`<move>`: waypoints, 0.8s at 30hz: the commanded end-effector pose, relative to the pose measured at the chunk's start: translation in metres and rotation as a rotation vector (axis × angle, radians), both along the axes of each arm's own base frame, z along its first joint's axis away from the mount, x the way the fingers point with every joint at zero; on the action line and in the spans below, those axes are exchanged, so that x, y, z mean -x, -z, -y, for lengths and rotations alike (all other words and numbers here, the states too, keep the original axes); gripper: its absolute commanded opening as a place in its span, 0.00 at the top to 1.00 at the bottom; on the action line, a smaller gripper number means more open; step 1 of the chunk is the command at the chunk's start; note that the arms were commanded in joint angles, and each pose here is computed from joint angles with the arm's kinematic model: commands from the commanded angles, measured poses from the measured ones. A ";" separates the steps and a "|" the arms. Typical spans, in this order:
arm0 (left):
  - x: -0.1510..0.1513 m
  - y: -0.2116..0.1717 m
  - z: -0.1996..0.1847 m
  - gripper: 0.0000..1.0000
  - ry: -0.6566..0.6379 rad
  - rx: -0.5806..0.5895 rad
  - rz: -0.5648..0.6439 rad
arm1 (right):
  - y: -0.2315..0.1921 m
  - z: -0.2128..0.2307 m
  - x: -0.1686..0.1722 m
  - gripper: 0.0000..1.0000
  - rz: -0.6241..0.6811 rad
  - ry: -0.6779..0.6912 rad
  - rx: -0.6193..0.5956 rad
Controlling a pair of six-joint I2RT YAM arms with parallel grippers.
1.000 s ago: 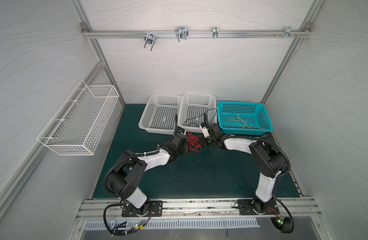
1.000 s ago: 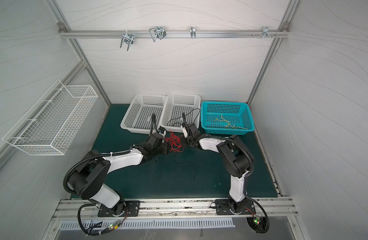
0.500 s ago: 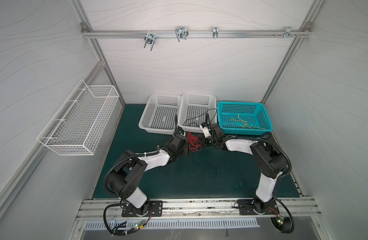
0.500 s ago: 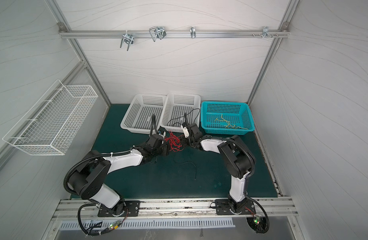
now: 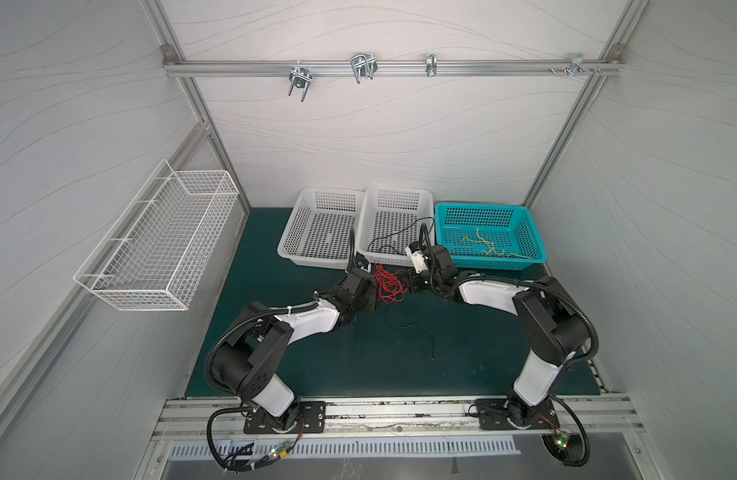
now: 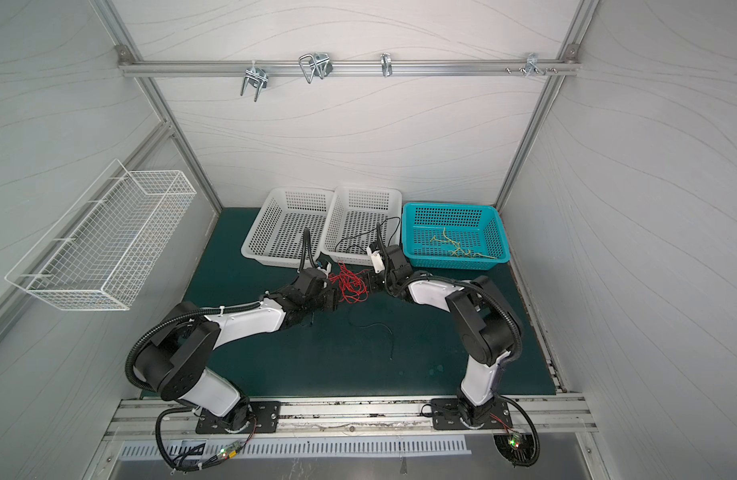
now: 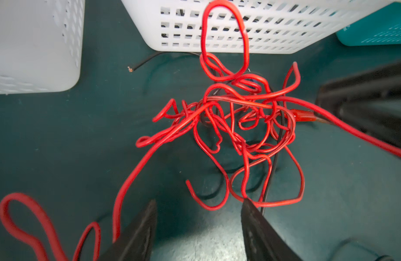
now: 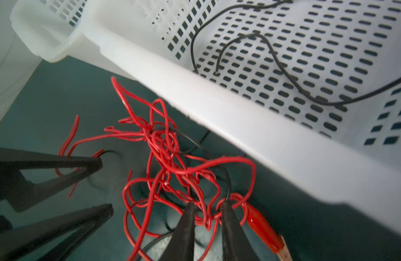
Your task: Untangle the cables
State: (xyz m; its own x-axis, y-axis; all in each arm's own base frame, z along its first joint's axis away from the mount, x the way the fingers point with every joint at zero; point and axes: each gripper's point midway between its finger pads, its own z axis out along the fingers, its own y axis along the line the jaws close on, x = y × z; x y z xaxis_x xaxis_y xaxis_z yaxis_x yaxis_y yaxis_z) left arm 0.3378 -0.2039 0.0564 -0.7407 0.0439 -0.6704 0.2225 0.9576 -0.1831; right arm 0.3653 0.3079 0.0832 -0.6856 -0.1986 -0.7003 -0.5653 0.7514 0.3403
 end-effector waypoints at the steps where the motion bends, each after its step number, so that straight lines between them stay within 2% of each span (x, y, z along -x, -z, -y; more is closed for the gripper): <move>1: -0.008 -0.015 0.001 0.39 -0.013 0.025 0.044 | 0.002 -0.011 -0.009 0.79 -0.007 -0.023 -0.025; 8: -0.006 -0.012 -0.004 0.39 -0.022 0.009 0.039 | 0.013 -0.020 -0.016 0.79 -0.032 -0.025 -0.039; 18: -0.009 -0.008 -0.001 0.39 -0.019 0.008 0.032 | 0.032 -0.021 -0.027 0.72 -0.030 -0.002 -0.008; 22: -0.009 -0.007 -0.001 0.39 -0.020 0.007 0.028 | 0.037 -0.025 -0.028 0.76 -0.043 -0.011 -0.019; 24: -0.010 -0.006 -0.002 0.39 -0.024 0.005 0.027 | 0.035 -0.026 -0.025 0.88 -0.043 -0.014 -0.027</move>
